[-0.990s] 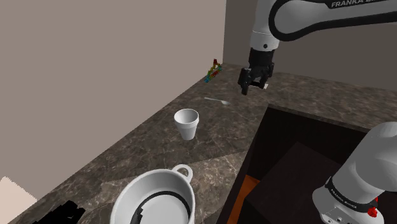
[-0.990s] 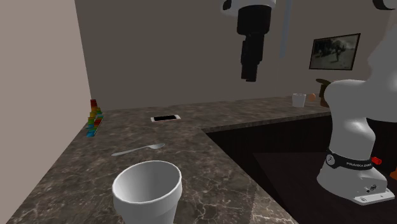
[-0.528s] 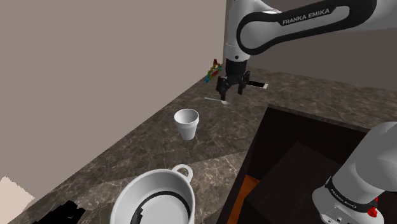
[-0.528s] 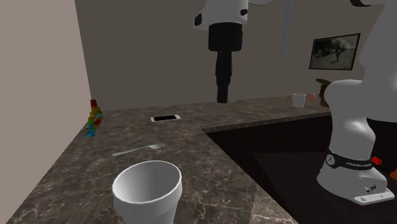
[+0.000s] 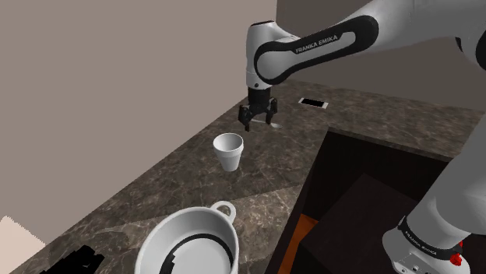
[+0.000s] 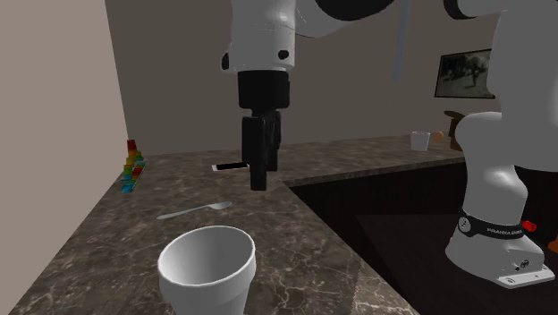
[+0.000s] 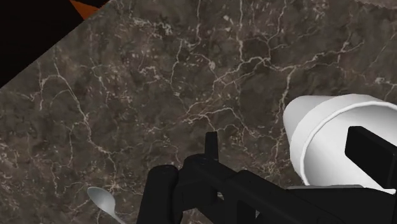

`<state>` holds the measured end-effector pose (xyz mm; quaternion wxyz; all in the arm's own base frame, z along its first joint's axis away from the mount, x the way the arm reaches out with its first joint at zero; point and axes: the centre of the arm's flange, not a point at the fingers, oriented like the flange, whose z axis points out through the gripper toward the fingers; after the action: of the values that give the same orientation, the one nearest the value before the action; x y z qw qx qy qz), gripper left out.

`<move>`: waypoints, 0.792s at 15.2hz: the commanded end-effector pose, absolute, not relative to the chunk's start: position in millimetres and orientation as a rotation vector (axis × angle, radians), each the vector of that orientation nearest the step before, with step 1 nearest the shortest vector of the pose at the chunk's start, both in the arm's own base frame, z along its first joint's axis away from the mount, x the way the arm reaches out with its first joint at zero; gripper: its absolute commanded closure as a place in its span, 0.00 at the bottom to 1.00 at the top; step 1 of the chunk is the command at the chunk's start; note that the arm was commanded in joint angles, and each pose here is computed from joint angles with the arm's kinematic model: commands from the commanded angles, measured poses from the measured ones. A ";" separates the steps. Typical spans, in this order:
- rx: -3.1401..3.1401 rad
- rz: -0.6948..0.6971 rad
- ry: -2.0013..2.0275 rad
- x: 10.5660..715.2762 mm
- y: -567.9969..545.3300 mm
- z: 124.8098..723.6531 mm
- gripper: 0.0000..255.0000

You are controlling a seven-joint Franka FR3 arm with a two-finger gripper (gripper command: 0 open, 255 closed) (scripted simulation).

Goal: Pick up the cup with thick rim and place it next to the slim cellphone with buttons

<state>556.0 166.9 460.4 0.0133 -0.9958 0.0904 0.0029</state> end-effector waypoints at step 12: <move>-3.093 0.030 0.309 622.3 202.6 387.9 0.00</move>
<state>621.0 202.9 392.7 0.0162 -0.9949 0.0993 0.0100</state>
